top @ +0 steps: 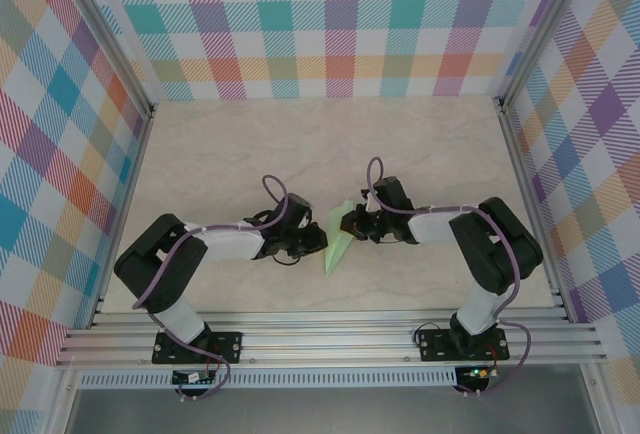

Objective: Fold a paper plane with a square sheet of paper (pick it up from the middle)
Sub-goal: Turn over the paper at the bottom-center of the table.

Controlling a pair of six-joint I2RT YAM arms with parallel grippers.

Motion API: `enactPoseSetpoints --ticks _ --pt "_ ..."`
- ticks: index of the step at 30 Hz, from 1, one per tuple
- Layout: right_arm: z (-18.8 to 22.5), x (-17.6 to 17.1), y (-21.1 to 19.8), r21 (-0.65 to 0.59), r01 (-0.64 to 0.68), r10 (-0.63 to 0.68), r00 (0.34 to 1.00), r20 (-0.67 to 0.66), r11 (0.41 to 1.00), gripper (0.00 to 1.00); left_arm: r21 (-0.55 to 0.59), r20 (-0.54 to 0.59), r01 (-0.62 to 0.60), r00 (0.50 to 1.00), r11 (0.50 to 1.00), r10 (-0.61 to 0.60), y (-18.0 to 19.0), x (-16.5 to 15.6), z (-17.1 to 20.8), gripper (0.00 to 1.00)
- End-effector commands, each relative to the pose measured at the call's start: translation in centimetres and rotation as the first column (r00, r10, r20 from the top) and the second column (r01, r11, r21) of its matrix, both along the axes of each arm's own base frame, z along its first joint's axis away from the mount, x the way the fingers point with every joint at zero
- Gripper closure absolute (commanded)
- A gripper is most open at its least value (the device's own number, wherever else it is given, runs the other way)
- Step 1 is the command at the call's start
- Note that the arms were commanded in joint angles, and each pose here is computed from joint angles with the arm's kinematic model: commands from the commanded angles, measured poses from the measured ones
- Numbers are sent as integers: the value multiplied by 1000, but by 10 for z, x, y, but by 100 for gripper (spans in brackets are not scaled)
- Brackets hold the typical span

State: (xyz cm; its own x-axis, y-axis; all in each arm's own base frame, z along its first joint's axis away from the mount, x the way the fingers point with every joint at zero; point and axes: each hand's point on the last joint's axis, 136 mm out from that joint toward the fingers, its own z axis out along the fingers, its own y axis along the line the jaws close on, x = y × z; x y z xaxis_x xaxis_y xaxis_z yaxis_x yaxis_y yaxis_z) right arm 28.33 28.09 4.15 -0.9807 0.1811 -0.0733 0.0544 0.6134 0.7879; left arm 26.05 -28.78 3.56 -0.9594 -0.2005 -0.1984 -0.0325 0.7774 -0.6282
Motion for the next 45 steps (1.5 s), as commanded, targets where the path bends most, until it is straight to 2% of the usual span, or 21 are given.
enactPoseSetpoints --ticks 1,3,6,11,18,20,22,26,34,40,45 --pt "22 -2 -2 -53 -48 51 996 67 997 95 -32 66 -34 997 999 36 8 6 24 82" --pt "32 -3 -9 -112 -55 65 994 87 992 95 -14 89 -52 995 999 53 16 5 31 81" --pt "43 -6 -31 -269 -45 77 991 110 962 95 33 127 -97 988 995 92 35 3 38 79" --pt "61 -11 -81 -547 -7 101 985 142 837 93 88 178 -168 972 982 150 65 -5 44 77" --pt "77 -22 -114 -729 18 135 979 150 684 92 112 246 -240 947 964 207 92 -10 54 74" --pt "81 -23 -119 -778 25 152 976 154 628 92 116 262 -261 939 958 224 99 -11 56 68" --pt "84 -24 -123 -817 26 170 974 150 576 92 120 267 -284 932 951 245 105 -13 56 63" --pt "88 -25 -121 -879 26 209 967 142 477 91 124 281 -313 921 942 269 114 -15 58 59" --pt "66 -22 -101 -946 -28 253 966 58 323 91 114 306 -365 898 924 316 130 -21 62 54" --pt "40 -26 -66 -963 -83 297 955 -4 255 89 108 330 -398 878 911 345 142 -25 68 50" --pt "18 -35 -30 -961 -130 319 946 -46 245 84 84 348 -431 858 898 379 151 -28 71 46"
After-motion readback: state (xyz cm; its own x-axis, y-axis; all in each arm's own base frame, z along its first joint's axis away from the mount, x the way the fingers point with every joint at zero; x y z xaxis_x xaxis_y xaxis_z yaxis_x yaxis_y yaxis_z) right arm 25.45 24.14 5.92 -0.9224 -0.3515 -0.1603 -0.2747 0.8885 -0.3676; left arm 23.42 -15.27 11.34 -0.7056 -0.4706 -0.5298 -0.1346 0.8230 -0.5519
